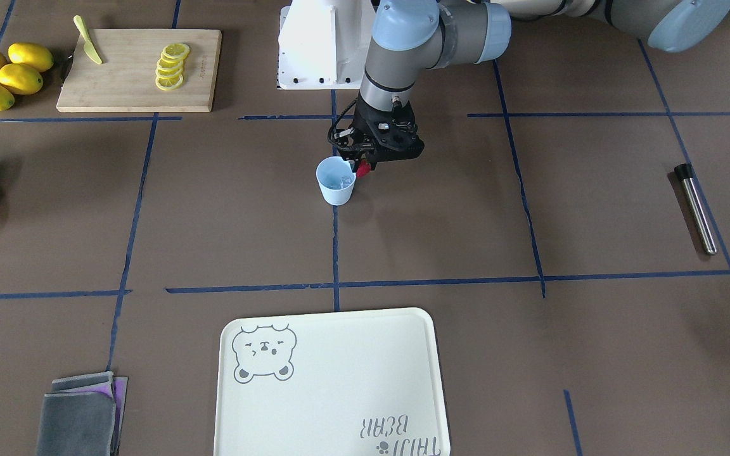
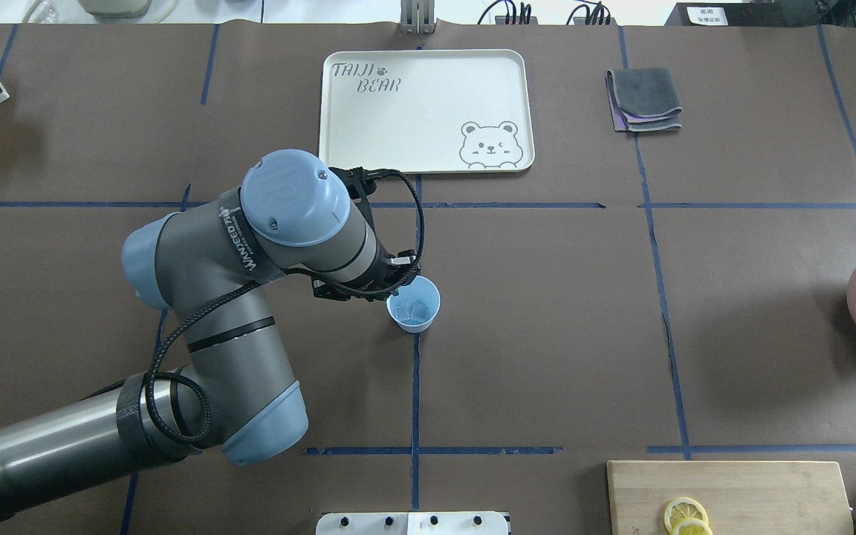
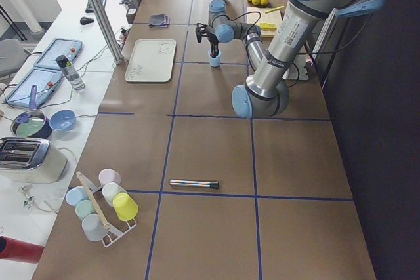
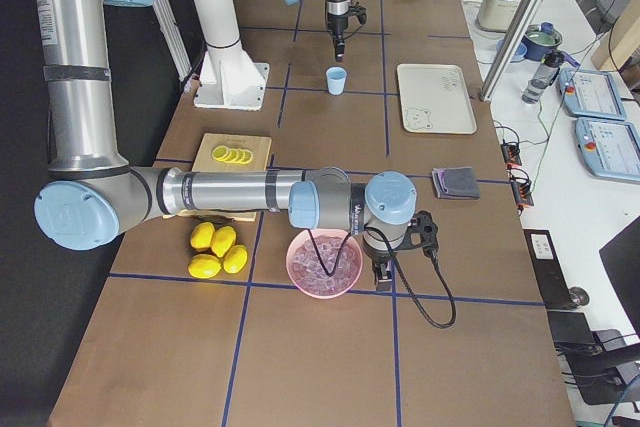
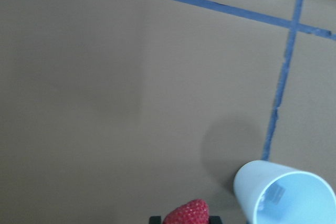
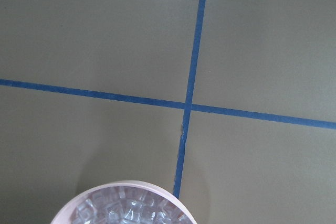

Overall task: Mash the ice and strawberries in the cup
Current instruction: 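Carry the strawberry with the left gripper over the blue cup, then lower the left gripper into the cup and release the strawberry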

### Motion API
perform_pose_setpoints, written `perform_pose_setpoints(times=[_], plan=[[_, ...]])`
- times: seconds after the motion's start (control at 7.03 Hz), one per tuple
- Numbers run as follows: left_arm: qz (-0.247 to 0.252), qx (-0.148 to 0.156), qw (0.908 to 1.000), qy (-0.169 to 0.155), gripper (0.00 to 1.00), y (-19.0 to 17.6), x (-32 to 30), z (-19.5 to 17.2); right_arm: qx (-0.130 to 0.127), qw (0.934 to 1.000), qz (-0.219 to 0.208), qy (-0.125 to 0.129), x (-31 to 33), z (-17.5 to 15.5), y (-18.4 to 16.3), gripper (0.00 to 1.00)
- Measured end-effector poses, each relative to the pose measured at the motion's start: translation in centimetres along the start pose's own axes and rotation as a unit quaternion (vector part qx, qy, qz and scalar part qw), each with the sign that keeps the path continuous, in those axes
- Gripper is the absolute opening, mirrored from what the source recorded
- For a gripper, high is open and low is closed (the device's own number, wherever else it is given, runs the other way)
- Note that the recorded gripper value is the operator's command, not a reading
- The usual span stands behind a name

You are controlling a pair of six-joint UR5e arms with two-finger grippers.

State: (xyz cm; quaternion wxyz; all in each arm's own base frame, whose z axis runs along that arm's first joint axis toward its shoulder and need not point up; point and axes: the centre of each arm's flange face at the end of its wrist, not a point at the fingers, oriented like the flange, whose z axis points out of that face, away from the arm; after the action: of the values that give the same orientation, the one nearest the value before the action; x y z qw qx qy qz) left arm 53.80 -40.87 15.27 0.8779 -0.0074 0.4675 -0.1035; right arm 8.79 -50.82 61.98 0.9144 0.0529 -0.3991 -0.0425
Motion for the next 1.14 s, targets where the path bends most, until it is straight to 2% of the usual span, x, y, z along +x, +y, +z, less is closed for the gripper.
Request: perform_pose_setpoints(times=[0.28, 0.43, 0.57, 0.71, 1.14], plan=[[0.004, -0.006, 0.9999, 0.009, 0.03, 1.1, 1.7, 0.1, 0.000, 1.0000, 0.000, 0.001, 0.0, 0.0, 0.0, 1.00], [0.005, -0.008, 0.9999, 0.007, 0.29, 1.3, 1.9, 0.5, 0.000, 1.0000, 0.000, 0.000, 0.0, 0.0, 0.0, 1.00], [0.005, -0.009, 0.9999, 0.006, 0.87, 1.4, 2.0, 0.8, 0.000, 1.0000, 0.000, -0.001, 0.0, 0.0, 0.1, 1.00], [0.007, -0.009, 0.9999, 0.007, 1.00, 1.3, 2.1, 0.9, 0.000, 1.0000, 0.000, -0.001, -0.1, -0.1, 0.0, 1.00], [0.016, -0.007, 0.9996, 0.020, 1.00, 1.3, 2.3, 1.0, 0.000, 1.0000, -0.001, -0.003, -0.1, 0.0, 0.1, 1.00]])
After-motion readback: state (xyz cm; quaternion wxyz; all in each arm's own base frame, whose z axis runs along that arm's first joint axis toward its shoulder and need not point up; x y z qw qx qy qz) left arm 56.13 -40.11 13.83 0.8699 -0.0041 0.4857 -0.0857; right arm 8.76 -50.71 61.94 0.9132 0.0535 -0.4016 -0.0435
